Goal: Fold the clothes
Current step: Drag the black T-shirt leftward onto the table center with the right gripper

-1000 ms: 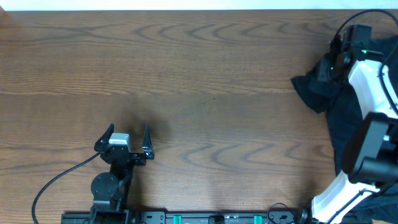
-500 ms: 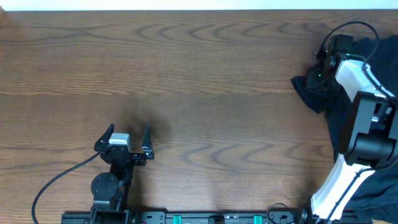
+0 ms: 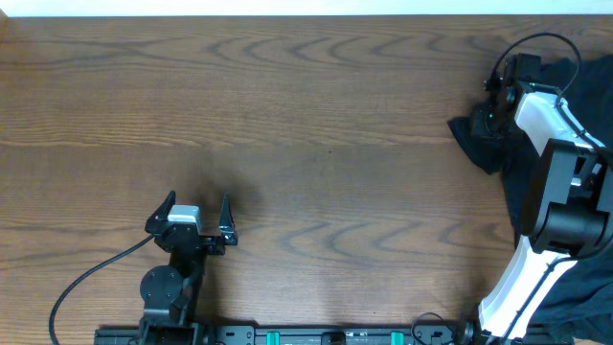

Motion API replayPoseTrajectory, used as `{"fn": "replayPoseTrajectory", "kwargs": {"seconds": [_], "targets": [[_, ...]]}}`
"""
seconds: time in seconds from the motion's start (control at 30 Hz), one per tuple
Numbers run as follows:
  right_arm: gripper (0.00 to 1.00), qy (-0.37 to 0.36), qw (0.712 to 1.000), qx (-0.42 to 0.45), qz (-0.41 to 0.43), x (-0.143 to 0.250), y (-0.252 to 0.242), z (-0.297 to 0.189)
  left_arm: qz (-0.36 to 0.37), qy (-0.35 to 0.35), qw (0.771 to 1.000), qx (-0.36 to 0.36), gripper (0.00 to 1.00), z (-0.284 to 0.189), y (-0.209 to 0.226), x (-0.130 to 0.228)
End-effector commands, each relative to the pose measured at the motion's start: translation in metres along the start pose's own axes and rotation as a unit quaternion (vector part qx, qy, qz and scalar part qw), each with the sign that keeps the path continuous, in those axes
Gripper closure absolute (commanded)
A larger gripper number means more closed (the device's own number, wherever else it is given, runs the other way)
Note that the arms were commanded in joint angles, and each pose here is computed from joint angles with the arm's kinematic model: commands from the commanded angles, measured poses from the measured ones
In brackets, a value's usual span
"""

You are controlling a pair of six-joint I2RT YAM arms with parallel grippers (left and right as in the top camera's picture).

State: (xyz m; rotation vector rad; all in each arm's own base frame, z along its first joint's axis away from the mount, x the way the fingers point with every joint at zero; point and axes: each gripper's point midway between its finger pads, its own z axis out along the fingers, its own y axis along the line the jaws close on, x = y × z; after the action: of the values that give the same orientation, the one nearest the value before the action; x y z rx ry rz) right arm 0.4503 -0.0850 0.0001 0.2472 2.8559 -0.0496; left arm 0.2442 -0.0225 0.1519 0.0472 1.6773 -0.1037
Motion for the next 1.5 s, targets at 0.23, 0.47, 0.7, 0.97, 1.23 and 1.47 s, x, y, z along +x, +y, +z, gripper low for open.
{"fn": "replayPoseTrajectory", "kwargs": {"seconds": [0.23,0.47,0.7,0.97,1.23,1.47], "targets": [[0.92,-0.026,1.000,-0.013,-0.006,-0.020,0.010,-0.016,0.006,0.022,1.000,0.008,0.02,0.000,-0.003,0.014],[0.99,-0.097,0.995,-0.013,-0.007,-0.055,0.009,-0.075,0.006,0.022,1.000,0.008,0.02,0.000,-0.003,0.014],[0.99,-0.124,0.992,-0.015,-0.007,-0.055,0.010,-0.123,0.006,0.022,1.000,0.008,0.02,0.000,-0.003,0.014],[0.99,-0.151,0.980,-0.129,-0.026,-0.055,0.052,-0.162,0.006,0.022,1.000,0.008,0.02,0.000,-0.003,0.014],[0.99,-0.127,0.957,-0.254,-0.065,-0.034,0.141,-0.186,0.006,0.022,1.000,0.008,0.02,0.000,-0.003,0.014],[0.99,-0.097,0.937,-0.299,-0.153,0.010,0.258,-0.189,0.006,0.022,1.000,0.008,0.02,0.000,-0.003,0.014]]}}
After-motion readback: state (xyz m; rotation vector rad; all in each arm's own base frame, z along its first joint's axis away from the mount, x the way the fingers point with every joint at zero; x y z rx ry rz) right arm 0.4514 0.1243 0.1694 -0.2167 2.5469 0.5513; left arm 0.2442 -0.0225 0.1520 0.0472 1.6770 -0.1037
